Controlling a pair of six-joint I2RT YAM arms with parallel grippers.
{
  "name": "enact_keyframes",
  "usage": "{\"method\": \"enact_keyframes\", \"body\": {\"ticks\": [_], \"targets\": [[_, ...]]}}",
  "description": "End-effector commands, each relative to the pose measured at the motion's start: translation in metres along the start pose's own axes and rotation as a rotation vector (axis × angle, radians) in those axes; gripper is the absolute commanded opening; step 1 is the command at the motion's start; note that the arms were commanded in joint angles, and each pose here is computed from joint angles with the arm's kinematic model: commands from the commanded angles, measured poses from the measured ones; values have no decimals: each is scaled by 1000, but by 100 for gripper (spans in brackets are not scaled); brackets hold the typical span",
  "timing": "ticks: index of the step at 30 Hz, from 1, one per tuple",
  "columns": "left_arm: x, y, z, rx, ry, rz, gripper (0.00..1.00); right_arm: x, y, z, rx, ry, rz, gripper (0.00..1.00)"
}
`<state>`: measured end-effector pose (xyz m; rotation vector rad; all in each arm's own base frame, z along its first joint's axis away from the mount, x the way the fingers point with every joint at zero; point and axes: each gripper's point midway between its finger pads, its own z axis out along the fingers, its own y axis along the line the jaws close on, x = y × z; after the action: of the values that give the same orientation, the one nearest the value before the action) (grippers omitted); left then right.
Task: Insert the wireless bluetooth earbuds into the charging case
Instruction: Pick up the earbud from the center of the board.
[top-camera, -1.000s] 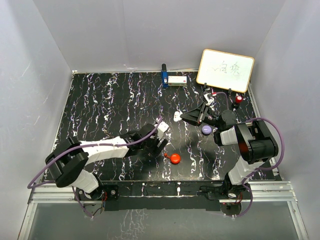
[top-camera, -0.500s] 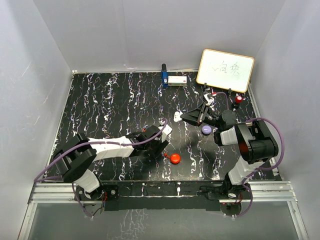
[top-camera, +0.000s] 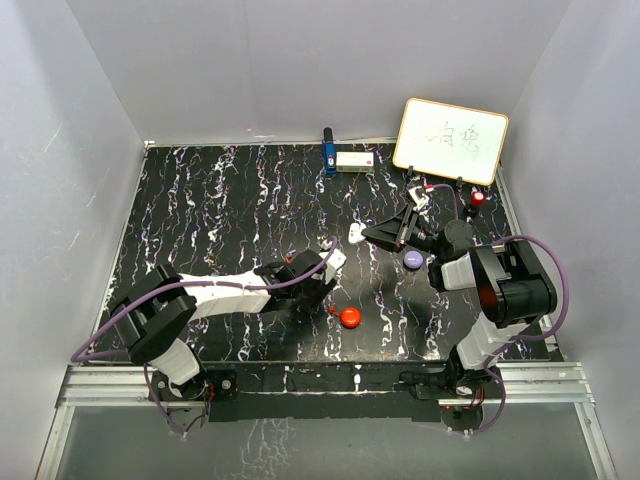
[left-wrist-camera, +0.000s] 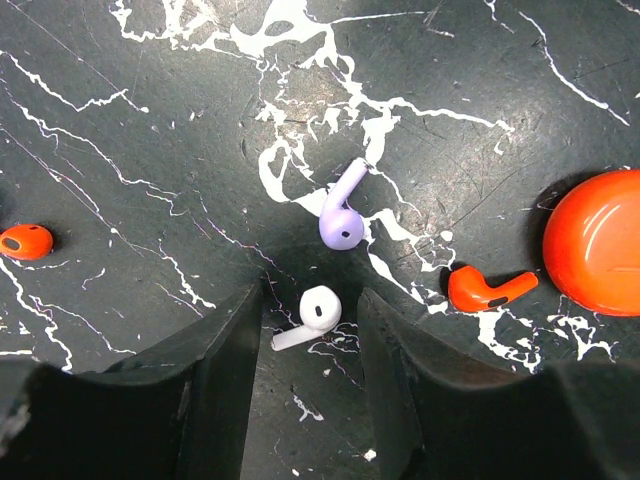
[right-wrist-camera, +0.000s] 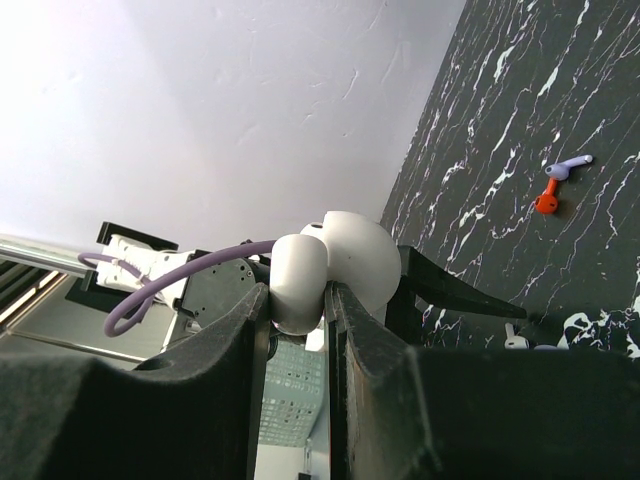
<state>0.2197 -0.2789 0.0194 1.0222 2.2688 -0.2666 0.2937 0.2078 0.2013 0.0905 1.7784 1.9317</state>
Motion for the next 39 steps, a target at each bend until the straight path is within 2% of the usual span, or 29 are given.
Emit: {"method": "enact_keyframes", "body": {"ticks": [1,20,29,34,39], "targets": [[0,-1,-4,-2,16,7,41,0,13,-2,-48,-6,-77,0],[4,-5,-9,22,29,-13,24,1,13,-3,-54,-12,-69,0],[-1,-4,-11,15,10,-28,10,1,12,-3,-53,-11,-66,0],[-41,12,-29,-65,-129,-66,0,2,10,-4,-49,-10,-59,0],[-103,36,-65,-92,-363,-188,0,3,7,-4,-44,-12,-51,0]]}}
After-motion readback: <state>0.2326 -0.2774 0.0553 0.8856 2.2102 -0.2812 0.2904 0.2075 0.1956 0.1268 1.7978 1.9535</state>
